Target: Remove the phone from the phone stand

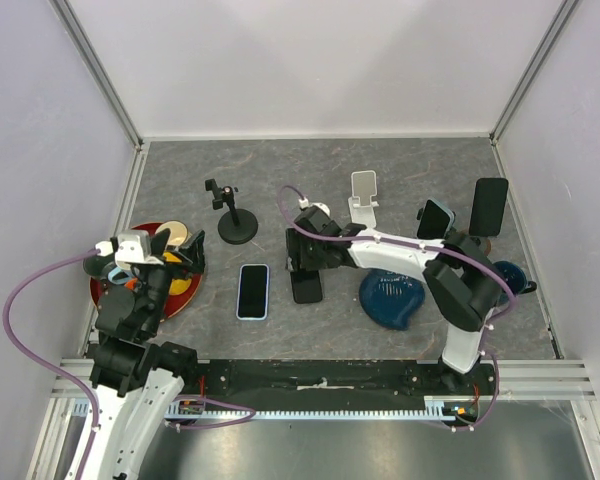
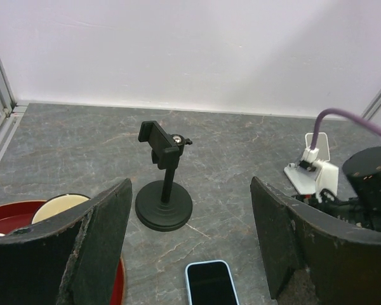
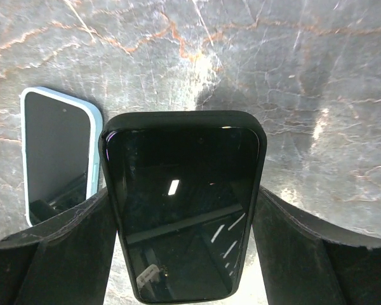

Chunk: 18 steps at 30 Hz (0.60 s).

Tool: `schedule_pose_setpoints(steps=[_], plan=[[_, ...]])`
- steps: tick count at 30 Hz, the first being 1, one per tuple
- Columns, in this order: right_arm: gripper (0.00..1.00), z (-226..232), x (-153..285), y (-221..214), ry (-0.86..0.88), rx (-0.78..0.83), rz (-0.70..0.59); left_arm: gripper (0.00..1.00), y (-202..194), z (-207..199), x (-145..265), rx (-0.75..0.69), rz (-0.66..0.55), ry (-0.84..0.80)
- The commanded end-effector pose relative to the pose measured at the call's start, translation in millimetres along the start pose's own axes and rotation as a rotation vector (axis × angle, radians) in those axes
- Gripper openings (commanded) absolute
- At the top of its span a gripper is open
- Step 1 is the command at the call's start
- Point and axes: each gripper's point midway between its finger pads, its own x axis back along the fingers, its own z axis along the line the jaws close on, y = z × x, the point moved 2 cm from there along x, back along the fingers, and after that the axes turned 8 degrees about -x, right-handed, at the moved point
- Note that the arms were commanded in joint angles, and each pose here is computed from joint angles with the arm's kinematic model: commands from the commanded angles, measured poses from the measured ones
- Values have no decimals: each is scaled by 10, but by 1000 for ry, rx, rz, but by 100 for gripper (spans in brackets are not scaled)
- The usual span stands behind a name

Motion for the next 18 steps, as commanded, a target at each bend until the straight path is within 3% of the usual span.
schedule_pose_setpoints(steps=[1, 7, 13, 18], plan=[[46, 256, -76, 0, 32, -56, -18, 81, 127, -15, 21, 32, -56, -4], [48, 410, -287, -252, 11, -16, 33, 81, 128, -36, 30, 31, -58, -14], [58, 644, -402, -412, 34, 3, 60, 81, 140, -37, 46, 29, -65, -16], [61, 561, -441, -440, -14, -3, 37, 81, 139, -49, 48, 29, -67, -22]])
